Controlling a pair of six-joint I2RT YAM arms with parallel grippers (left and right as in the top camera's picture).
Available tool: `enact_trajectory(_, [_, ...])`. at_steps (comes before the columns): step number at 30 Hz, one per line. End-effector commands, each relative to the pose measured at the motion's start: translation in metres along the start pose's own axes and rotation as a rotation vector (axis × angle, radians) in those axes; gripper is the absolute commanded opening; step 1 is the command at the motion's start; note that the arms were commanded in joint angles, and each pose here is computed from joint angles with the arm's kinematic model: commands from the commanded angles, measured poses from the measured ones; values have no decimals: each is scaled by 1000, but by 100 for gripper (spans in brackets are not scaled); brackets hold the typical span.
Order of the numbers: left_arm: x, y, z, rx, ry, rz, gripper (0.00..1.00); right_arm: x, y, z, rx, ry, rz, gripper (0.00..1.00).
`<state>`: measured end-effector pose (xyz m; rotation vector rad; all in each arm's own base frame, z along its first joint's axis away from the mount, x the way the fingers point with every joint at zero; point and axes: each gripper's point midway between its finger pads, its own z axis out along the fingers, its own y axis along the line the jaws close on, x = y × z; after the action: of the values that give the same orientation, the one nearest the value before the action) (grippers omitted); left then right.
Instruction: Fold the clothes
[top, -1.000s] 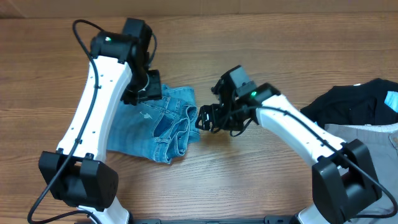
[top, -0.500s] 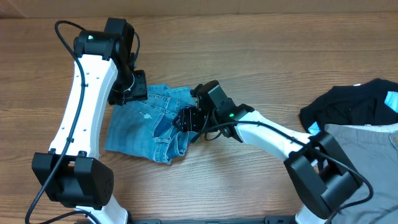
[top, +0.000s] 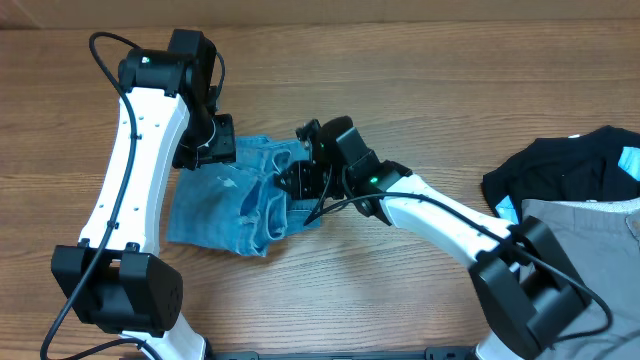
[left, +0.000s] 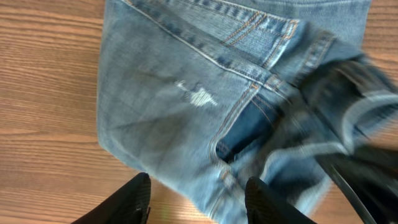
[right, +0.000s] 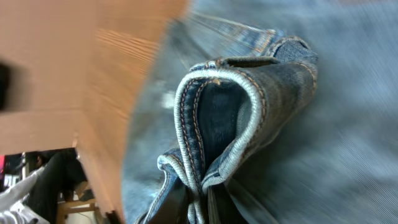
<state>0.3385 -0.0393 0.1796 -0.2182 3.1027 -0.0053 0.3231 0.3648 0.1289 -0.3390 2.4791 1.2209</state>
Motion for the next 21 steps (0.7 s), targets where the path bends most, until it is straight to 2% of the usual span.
enact_trajectory(1, [-6, 10, -8, -51, -48, 16, 54, -39, 74, -35, -139, -122, -266, 4])
enact_trajectory(3, [-7, 9, -8, -48, -52, 16, 54, -51, 66, -36, -90, -173, -303, 4])
enact_trajectory(7, [-6, 9, -8, -44, -48, 16, 54, -76, 14, -36, 149, -267, -363, 4])
enact_trajectory(11, [-5, 7, -8, -39, -45, 15, 53, -81, -41, -22, 306, -247, -385, 4])
enact_trajectory(17, [1, 5, -8, -22, -18, 14, 51, -67, -141, 8, 438, -158, -281, 4])
enact_trajectory(18, [2, 5, -8, -24, -13, 14, 51, -62, -160, 11, 461, -135, -255, 29])
enact_trajectory(19, [3, 6, -8, -26, -9, 14, 51, -61, -166, 9, 471, -130, -243, 43])
enact_trajectory(21, [3, 7, -8, -31, -9, 18, 52, -68, -173, -12, 497, -133, -205, 50])
